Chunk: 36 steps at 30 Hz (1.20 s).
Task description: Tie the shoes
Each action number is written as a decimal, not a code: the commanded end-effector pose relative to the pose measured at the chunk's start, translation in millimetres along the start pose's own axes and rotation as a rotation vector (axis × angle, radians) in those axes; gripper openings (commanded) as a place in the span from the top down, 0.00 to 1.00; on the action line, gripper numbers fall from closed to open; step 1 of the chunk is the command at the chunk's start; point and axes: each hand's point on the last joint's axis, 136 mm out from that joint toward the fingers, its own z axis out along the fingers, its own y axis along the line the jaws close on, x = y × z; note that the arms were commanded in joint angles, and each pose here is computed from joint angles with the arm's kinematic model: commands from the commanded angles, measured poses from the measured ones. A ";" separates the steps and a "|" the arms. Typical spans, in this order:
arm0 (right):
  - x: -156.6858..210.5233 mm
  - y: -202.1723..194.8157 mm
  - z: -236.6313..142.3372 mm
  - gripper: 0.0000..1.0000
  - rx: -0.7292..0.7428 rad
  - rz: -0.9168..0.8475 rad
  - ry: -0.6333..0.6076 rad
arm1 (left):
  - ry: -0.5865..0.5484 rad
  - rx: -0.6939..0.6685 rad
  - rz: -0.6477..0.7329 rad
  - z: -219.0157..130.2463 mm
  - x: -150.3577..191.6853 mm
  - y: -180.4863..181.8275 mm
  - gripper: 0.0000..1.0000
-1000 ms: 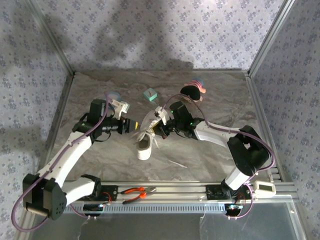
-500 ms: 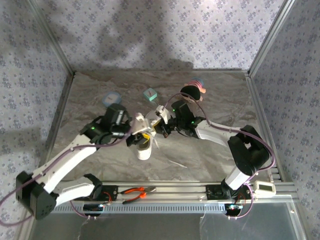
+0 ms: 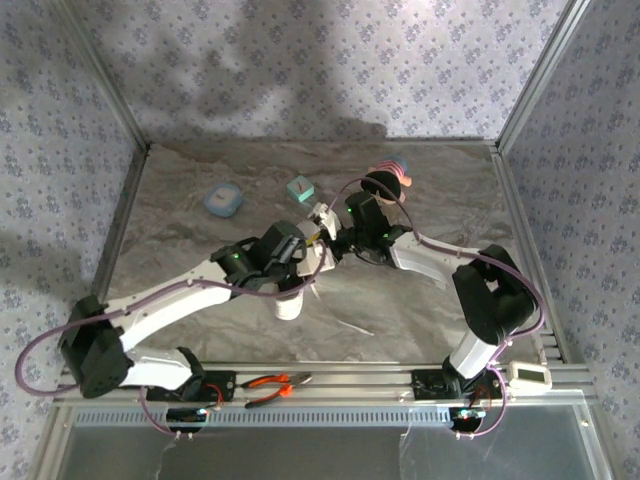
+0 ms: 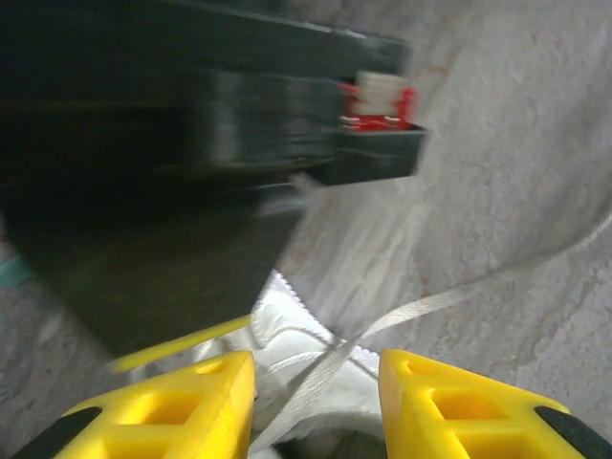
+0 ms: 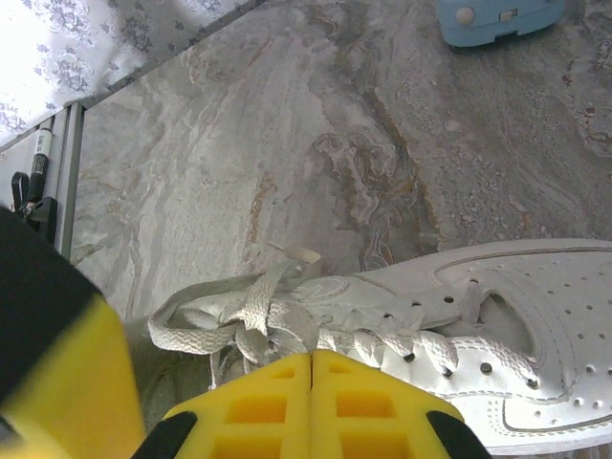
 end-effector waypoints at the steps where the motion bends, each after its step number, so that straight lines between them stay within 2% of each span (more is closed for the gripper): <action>1: -1.8 0.0 1.2 1.00 -0.025 -0.023 0.007 | -0.119 -0.025 -0.024 -29.0 2.1 12.6 0.63; 3: -1.3 0.5 1.2 1.00 -0.027 -0.028 0.009 | -0.185 0.004 0.086 -42.6 7.5 5.7 0.65; 6: -1.6 1.5 1.3 1.00 -0.037 -0.031 0.007 | -0.163 0.007 0.267 -48.8 16.5 -0.6 0.69; 9: -0.8 1.8 2.3 1.00 -0.045 -0.027 0.008 | -0.121 0.050 0.339 -44.3 14.9 -1.0 0.74; 14: -0.9 0.9 3.6 1.00 -0.051 -0.015 0.014 | -0.101 0.074 0.462 -26.4 6.4 -2.1 0.77; 26: -1.7 -2.2 9.1 1.00 -0.066 -0.002 0.029 | 0.000 0.130 0.616 6.9 24.2 -5.4 0.78; 32: 0.3 -2.9 10.0 1.00 -0.074 0.007 0.037 | 0.051 0.070 0.639 19.7 34.5 4.8 0.71; 36: -0.6 -2.3 10.4 1.00 -0.079 0.007 0.036 | 0.064 0.061 0.638 23.4 40.8 6.1 0.71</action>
